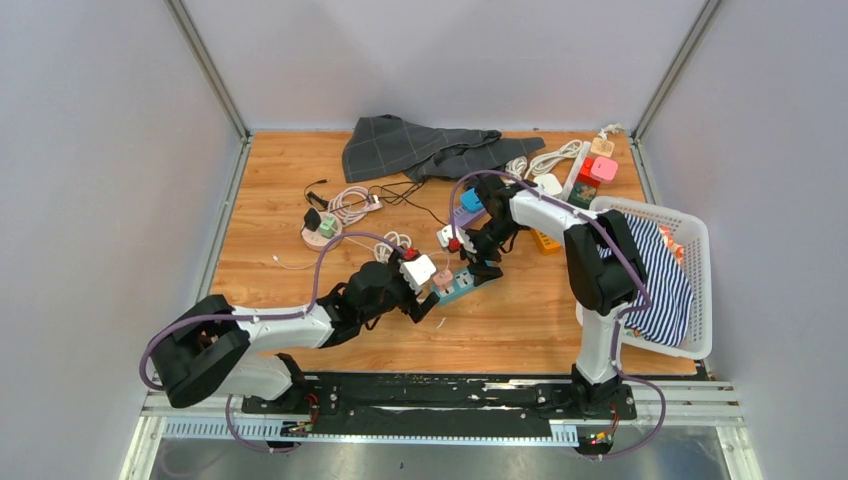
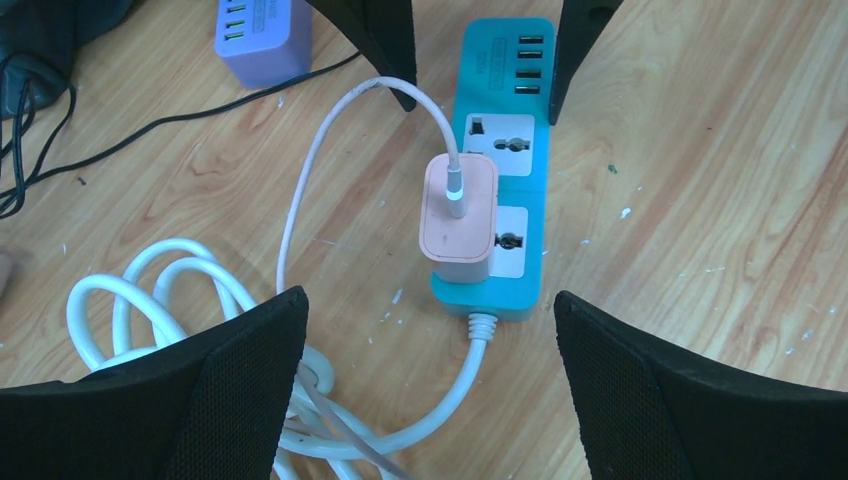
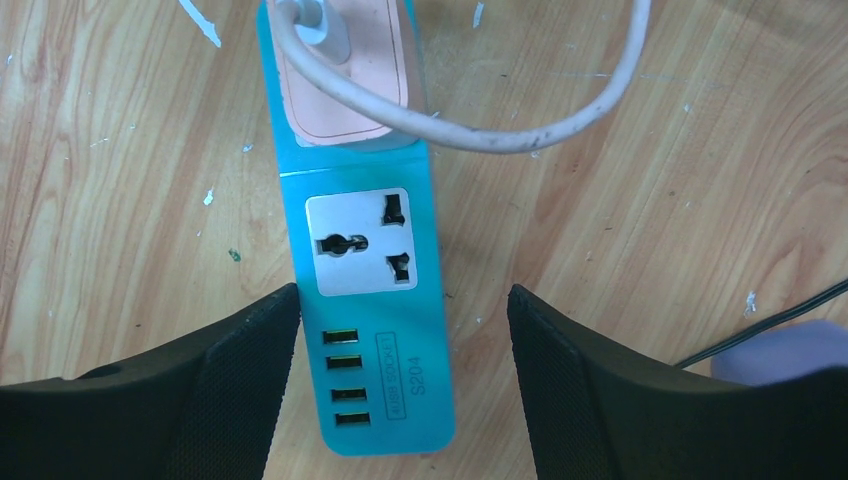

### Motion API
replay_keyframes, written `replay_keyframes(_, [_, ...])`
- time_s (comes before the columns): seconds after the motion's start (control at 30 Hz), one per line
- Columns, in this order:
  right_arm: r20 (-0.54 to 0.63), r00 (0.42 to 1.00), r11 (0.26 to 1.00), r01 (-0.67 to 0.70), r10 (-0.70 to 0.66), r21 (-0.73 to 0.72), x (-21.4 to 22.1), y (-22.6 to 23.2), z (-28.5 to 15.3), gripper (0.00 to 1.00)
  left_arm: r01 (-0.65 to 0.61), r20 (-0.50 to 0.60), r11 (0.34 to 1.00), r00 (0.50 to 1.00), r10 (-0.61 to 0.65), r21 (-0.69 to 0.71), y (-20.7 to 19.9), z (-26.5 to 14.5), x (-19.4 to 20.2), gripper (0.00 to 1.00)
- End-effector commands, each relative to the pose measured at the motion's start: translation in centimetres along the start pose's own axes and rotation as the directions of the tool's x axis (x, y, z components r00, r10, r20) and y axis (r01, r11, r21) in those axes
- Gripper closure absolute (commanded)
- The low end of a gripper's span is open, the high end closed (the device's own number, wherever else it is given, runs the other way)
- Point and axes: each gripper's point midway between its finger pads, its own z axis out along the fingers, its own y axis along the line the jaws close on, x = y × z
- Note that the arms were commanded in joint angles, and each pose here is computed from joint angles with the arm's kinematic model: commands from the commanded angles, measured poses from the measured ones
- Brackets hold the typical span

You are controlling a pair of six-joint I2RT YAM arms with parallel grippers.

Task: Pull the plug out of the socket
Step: Remove the plug from the socket.

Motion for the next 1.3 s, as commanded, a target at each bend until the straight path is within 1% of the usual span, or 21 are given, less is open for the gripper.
replay_keyframes(0.0, [0.011,0.996,0.996,-0.087,0.087,0.011,0.7,0.2,0.3,0.23,-0.018,0.037,0.999,0.999,0.019,-0.041,0.6,0.8,-0.9,0.07])
replay_keyframes(0.23, [0.013,0.992,0.991,-0.127,0.127,0.041,0.9,-0.4,0.1,0.23,-0.022,0.037,1.000,0.999,0.021,0.021,-1.2,2.3,-1.6,0.14])
replay_keyframes(0.4, [0.014,0.991,0.990,-0.136,0.136,0.044,0.9,-0.5,0.1,0.23,-0.012,0.035,0.998,0.999,0.010,0.064,-2.1,3.3,-1.8,0.22])
replay_keyframes(0.53, [0.014,0.989,0.988,-0.147,0.147,0.047,1.0,-0.5,0.0,0.23,-0.003,0.031,0.999,1.000,0.002,0.051,-2.0,3.6,-1.4,0.26])
replay_keyframes(0.57, [0.014,0.988,0.987,-0.153,0.152,0.047,1.1,-0.5,0.0,0.23,-0.003,0.033,0.999,0.999,0.002,0.050,-2.0,3.5,-1.4,0.26])
replay_keyframes(0.67, [0.012,0.986,0.985,-0.167,0.166,0.050,1.4,-0.4,-0.1,0.23,-0.007,0.054,1.000,0.998,0.008,-0.017,-0.7,2.7,-2.0,0.25])
replay_keyframes(0.77, [0.003,0.984,0.983,-0.178,0.178,0.050,1.7,-0.3,-0.1,0.23,-0.013,0.107,0.999,0.994,0.017,-0.039,-0.1,1.5,-3.6,0.23])
replay_keyframes(0.93, [-0.002,0.982,0.980,-0.191,0.191,0.048,2.0,-0.2,-0.1,0.23,0.015,0.119,1.000,0.993,-0.015,0.000,-0.9,1.2,-3.6,0.23])
replay_keyframes(1.07, [-0.002,0.981,0.980,-0.195,0.195,0.048,2.0,-0.2,-0.1,0.23,0.044,0.130,0.999,0.990,-0.048,0.031,-1.6,1.5,-3.2,0.24])
replay_keyframes(1.27, [-0.014,0.976,0.976,-0.217,0.217,0.037,2.6,0.2,0.3,0.23,0.004,0.108,1.000,0.994,-0.007,0.028,-1.6,2.1,-2.6,0.26])
